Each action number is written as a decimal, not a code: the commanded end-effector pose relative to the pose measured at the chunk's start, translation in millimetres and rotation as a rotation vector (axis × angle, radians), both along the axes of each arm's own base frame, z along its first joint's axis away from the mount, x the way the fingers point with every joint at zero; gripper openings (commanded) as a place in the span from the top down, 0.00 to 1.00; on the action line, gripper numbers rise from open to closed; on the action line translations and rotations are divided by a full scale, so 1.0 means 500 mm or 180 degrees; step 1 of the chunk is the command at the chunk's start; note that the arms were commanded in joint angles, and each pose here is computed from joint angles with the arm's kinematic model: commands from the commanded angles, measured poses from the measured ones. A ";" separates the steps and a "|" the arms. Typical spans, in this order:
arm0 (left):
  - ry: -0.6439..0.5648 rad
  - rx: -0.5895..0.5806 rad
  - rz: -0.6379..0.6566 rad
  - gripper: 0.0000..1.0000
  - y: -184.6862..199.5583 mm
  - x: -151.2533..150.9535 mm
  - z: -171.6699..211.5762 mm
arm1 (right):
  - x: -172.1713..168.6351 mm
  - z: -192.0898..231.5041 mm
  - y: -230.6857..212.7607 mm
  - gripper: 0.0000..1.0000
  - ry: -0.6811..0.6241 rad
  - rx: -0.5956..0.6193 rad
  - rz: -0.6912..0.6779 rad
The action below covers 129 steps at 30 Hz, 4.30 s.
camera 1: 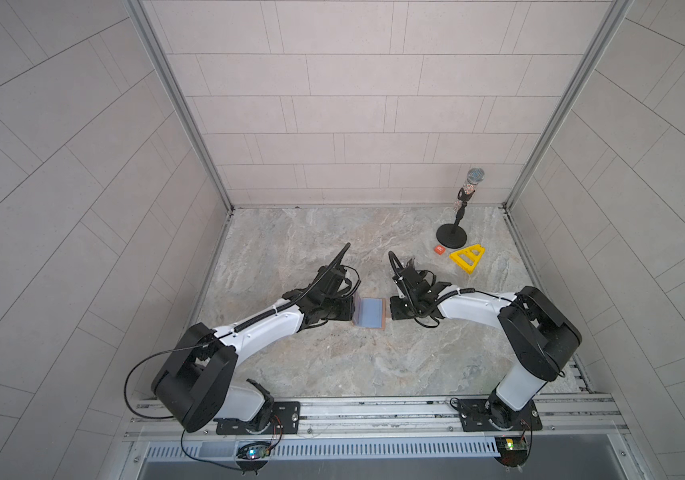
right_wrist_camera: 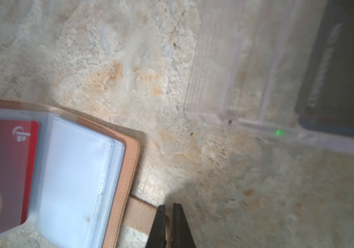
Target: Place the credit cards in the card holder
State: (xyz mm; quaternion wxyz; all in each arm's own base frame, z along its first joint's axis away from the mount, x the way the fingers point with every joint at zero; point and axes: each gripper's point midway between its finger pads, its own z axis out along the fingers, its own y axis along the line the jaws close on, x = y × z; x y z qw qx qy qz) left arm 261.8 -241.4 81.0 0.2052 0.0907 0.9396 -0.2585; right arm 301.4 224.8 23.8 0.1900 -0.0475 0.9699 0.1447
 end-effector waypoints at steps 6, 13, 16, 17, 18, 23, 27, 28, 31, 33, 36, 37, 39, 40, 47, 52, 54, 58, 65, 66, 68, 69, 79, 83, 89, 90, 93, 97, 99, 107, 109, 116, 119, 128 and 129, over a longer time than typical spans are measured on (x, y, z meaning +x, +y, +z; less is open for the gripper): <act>0.0016 -0.0252 -0.0283 0.64 -0.080 -0.003 0.006 | -0.001 0.015 -0.018 1.00 -0.0041 0.0245 -0.0146; 0.0100 -0.0377 -0.0433 0.47 -0.129 -0.011 -0.012 | 0.000 0.024 -0.027 1.00 -0.0067 0.0365 -0.0214; 0.0124 -0.0436 -0.0514 0.41 -0.149 -0.014 -0.016 | 0.001 0.030 -0.027 1.00 -0.0076 0.0419 -0.0216; 0.0140 -0.0460 -0.0532 0.41 -0.154 -0.014 -0.018 | 0.001 0.031 -0.027 1.00 -0.0075 0.0443 -0.0222; 0.0155 -0.0470 -0.0539 0.41 -0.158 -0.014 -0.020 | 0.003 0.034 -0.027 1.00 -0.0083 0.0464 -0.0232; 0.0107 -0.0363 -0.0478 0.41 -0.148 -0.005 -0.034 | 0.006 0.052 -0.009 1.00 -0.0105 0.0681 -0.0193; 0.0130 -0.0296 -0.0466 0.49 -0.144 -0.002 -0.059 | 0.010 0.068 0.010 1.00 -0.0122 0.0878 -0.0158; 0.0146 -0.0287 -0.0463 0.53 -0.144 -0.003 -0.065 | 0.011 0.071 0.014 1.00 -0.0123 0.0924 -0.0154; 0.0184 -0.0272 -0.0457 0.57 -0.142 -0.006 -0.079 | 0.011 0.077 0.025 1.00 -0.0121 0.1038 -0.0142; 0.0197 -0.0289 -0.0452 0.60 -0.141 -0.009 -0.085 | 0.012 0.082 0.031 1.00 -0.0122 0.1109 -0.0129; 0.0204 -0.0263 -0.0412 0.66 -0.137 -0.007 -0.092 | 0.012 0.081 0.041 1.00 -0.0097 0.1199 -0.0106; 0.0204 -0.0251 -0.0391 0.69 -0.136 -0.007 -0.094 | 0.011 0.081 0.046 1.00 -0.0084 0.1233 -0.0090; 0.0202 -0.0241 -0.0373 0.73 -0.133 -0.006 -0.098 | 0.013 0.080 0.058 1.00 -0.0049 0.1335 -0.0064; 0.0196 -0.0238 -0.0370 0.75 -0.133 -0.005 -0.098 | 0.015 0.079 0.064 1.00 -0.0032 0.1379 -0.0062; 0.0222 -0.0156 -0.0334 0.77 -0.116 -0.015 -0.114 | 0.021 0.055 0.092 1.00 0.0094 0.1608 -0.0062; 0.0251 -0.0084 -0.0344 0.78 -0.107 -0.022 -0.126 | 0.019 0.038 0.111 1.00 0.0191 0.1769 -0.0029; 0.0262 -0.0072 -0.0348 0.78 -0.104 -0.024 -0.127 | 0.018 0.027 0.111 1.00 0.0214 0.1757 -0.0044; 0.0246 -0.0093 -0.0367 0.77 -0.106 -0.026 -0.117 | 0.013 0.006 0.101 1.00 0.0241 0.1641 -0.0097; 0.0080 -0.0259 -0.0404 0.62 -0.116 -0.020 -0.052 | 0.009 -0.020 0.086 0.99 0.0260 0.1460 -0.0120; 0.0046 -0.0248 -0.0384 0.61 -0.113 -0.018 -0.045 | 0.008 -0.022 0.087 0.99 0.0260 0.1458 -0.0114; -0.0036 -0.0167 -0.0296 0.61 -0.099 -0.011 -0.036 | 0.008 -0.025 0.086 0.97 0.0268 0.1450 -0.0120; -0.0075 -0.0090 -0.0233 0.61 -0.087 -0.006 -0.037 | 0.007 -0.025 0.087 0.96 0.0265 0.1448 -0.0111; -0.0053 0.0228 -0.0041 0.64 -0.043 0.001 -0.072 | 0.004 -0.027 0.087 0.69 0.0269 0.1428 -0.0108; -0.0054 0.0246 -0.0038 0.64 -0.042 0.001 -0.074 | 0.003 -0.024 0.089 0.63 0.0258 0.1437 -0.0097; -0.0109 0.0240 -0.0066 0.65 -0.044 0.006 -0.067 | 0.002 -0.021 0.090 0.60 0.0246 0.1449 -0.0109; -0.0122 0.0230 -0.0074 0.65 -0.047 0.007 -0.064 | 0.001 -0.022 0.090 0.60 0.0250 0.1452 -0.0111; -0.0137 0.0192 -0.0093 0.65 -0.054 0.011 -0.062 | 0.002 -0.021 0.092 0.61 0.0246 0.1470 -0.0126; -0.0133 0.0085 -0.0127 0.65 -0.070 0.017 -0.063 | 0.003 -0.024 0.093 0.65 0.0245 0.1499 -0.0167; -0.0128 0.0038 -0.0150 0.65 -0.078 0.018 -0.062 | 0.002 -0.027 0.094 0.69 0.0251 0.1500 -0.0173; -0.0101 -0.0103 -0.0153 0.63 -0.095 0.026 -0.066 | -0.002 -0.045 0.096 0.78 0.0291 0.1474 -0.0223; -0.0117 -0.0149 -0.0144 0.63 -0.099 0.029 -0.062 | -0.003 -0.048 0.095 0.80 0.0290 0.1454 -0.0228; -0.0096 -0.0300 -0.0111 0.62 -0.113 0.042 -0.064 | -0.004 -0.055 0.097 0.82 0.0303 0.1435 -0.0246; -0.0035 -0.0352 -0.0109 0.62 -0.120 0.043 -0.072 | -0.003 -0.054 0.099 0.83 0.0298 0.1453 -0.0242; -0.0005 -0.0275 -0.0122 0.64 -0.110 0.037 -0.082 | 0.008 -0.005 0.116 0.81 0.0225 0.1579 -0.0157; 0.0023 -0.0254 -0.0140 0.65 -0.110 0.033 -0.088 | 0.008 0.002 0.118 0.80 0.0214 0.1582 -0.0137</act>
